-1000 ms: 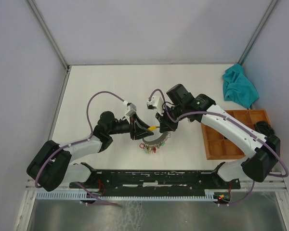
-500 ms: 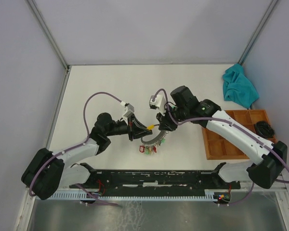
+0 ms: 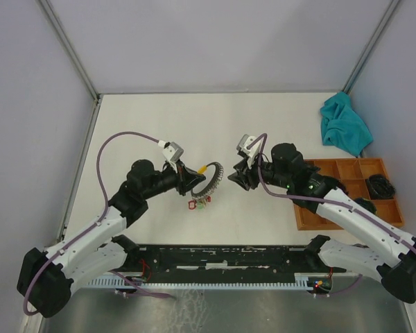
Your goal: Put the keys on the keyring
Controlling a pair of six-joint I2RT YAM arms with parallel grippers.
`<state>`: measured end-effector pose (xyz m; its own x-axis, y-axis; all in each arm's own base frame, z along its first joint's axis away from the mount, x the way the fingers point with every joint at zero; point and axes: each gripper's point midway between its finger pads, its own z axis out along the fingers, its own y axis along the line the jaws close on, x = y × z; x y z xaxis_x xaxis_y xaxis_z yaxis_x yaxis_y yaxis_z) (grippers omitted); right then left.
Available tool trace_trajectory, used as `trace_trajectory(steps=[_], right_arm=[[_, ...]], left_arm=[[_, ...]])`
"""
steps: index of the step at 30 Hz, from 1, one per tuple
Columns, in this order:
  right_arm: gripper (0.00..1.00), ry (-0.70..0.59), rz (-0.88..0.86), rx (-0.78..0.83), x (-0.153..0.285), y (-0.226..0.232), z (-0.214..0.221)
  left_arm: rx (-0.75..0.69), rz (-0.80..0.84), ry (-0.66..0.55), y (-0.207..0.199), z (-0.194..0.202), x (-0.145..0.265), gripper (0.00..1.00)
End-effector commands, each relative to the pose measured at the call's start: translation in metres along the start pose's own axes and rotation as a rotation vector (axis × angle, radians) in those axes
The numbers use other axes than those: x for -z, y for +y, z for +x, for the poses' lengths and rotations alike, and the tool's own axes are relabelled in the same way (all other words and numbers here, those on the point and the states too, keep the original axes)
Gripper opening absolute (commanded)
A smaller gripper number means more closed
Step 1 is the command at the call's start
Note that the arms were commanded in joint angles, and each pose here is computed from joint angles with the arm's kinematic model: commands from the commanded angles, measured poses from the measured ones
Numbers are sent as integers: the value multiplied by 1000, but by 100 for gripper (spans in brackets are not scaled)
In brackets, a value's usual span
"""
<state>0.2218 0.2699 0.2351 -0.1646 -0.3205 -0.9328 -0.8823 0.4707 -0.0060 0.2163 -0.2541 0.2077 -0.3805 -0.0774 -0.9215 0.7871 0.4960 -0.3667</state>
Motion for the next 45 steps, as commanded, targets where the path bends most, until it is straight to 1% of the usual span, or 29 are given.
trace_trajectory(steps=[1, 4, 8, 10, 12, 15, 18, 22, 29, 36, 45], right_arm=[[48, -203, 56, 53, 1, -10, -39], [48, -195, 40, 85, -4, -9, -31], [47, -173, 33, 30, -10, -8, -27], [46, -172, 5, 28, -13, -4, -23], [47, -209, -20, 40, -16, 1, -23], [47, -268, -27, 64, -22, 1, -22], [48, -305, -52, 95, -29, 4, -21], [48, -336, -56, 127, -39, 3, -15], [42, -418, -68, 204, -53, 4, -8], [37, -473, -79, 252, -62, 9, -15], [29, -469, -88, 262, -65, 13, -12]], left_arm=[[-112, -81, -32, 3, -38, 9, 3], [-152, -90, -25, 1, -47, 14, 3], [-202, -128, -37, 2, -61, 23, 3], [-219, -138, -8, 4, -63, 26, 3], [-251, -106, 33, 0, -66, 25, 3], [-262, -54, 66, -4, -75, 22, 3], [-257, -21, 74, -4, -79, 17, 3], [-240, -9, 58, 0, -83, 19, 3], [-237, 4, 23, 2, -82, 26, 3], [-212, 32, 15, 1, -77, 27, 3], [-194, 33, 5, 2, -78, 28, 3]])
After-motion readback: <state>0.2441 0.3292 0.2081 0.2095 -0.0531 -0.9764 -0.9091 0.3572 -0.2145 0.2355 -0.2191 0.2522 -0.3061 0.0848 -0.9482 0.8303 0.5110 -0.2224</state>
